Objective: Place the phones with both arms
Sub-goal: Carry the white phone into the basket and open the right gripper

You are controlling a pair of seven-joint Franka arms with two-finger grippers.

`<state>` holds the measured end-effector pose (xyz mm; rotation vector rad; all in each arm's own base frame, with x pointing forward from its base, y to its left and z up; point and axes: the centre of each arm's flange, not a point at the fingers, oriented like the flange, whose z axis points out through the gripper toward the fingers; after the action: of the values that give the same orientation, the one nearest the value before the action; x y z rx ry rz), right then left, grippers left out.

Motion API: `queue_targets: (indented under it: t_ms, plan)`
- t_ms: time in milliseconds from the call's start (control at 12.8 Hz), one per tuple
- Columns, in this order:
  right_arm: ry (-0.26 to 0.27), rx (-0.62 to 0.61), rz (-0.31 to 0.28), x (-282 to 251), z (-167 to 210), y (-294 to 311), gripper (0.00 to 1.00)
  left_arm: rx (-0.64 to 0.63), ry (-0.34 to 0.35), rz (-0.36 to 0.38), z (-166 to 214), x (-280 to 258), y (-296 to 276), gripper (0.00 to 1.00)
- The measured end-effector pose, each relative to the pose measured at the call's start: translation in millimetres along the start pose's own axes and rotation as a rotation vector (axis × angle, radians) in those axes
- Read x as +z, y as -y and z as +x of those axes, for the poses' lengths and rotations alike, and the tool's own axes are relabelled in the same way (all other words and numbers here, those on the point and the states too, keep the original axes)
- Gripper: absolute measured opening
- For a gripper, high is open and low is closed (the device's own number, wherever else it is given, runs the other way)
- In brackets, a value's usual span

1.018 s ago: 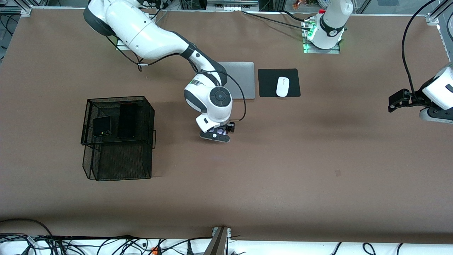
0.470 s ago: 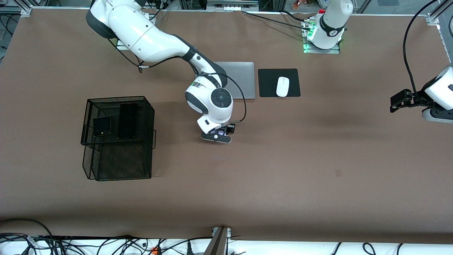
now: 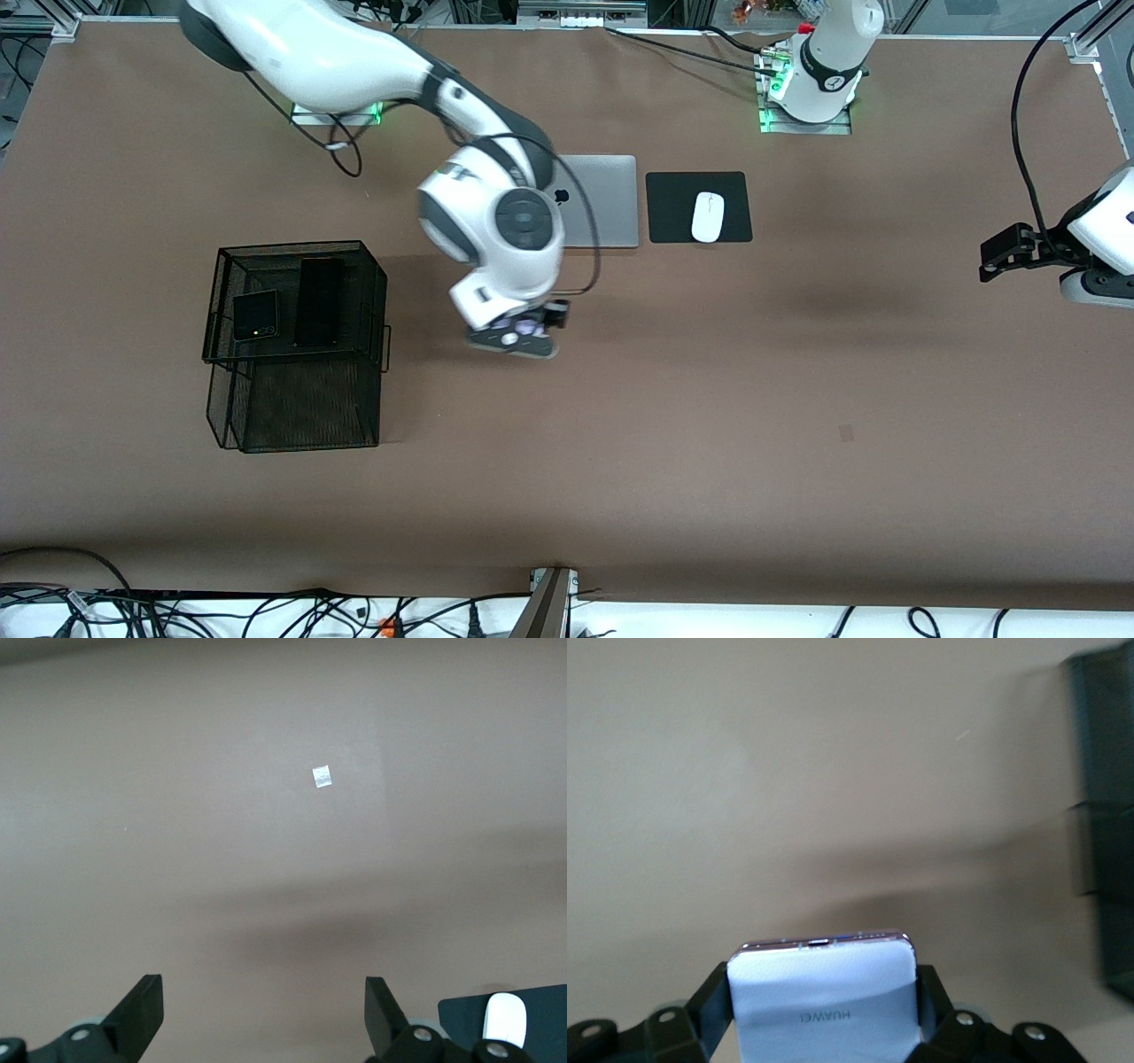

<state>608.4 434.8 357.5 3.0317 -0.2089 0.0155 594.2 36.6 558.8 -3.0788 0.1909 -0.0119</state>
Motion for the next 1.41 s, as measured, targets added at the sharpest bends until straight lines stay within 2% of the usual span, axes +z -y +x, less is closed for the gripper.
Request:
queue_targets:
  t_ms: [235,548,861,1174,1409]
  plan:
    - [0.049,-0.087,0.002,-31,67,-107,0.85,0.0,0.0,0.0,0,0,0,1.0]
    - [0.092,-0.193,0.001,-9,137,-238,0.85,-0.001,0.0,0.0,0,0,0,1.0]
    - [0.057,-0.231,0.096,30,184,-342,0.85,-0.001,0.0,0.0,0,0,0,1.0]
    - [0.058,-0.218,0.109,106,183,-340,0.85,-0.001,-0.001,0.0,0,0,1,1.0]
    - [0.063,-0.174,0.111,139,179,-330,0.85,-0.002,-0.001,0.0,0,0,1,1.0]
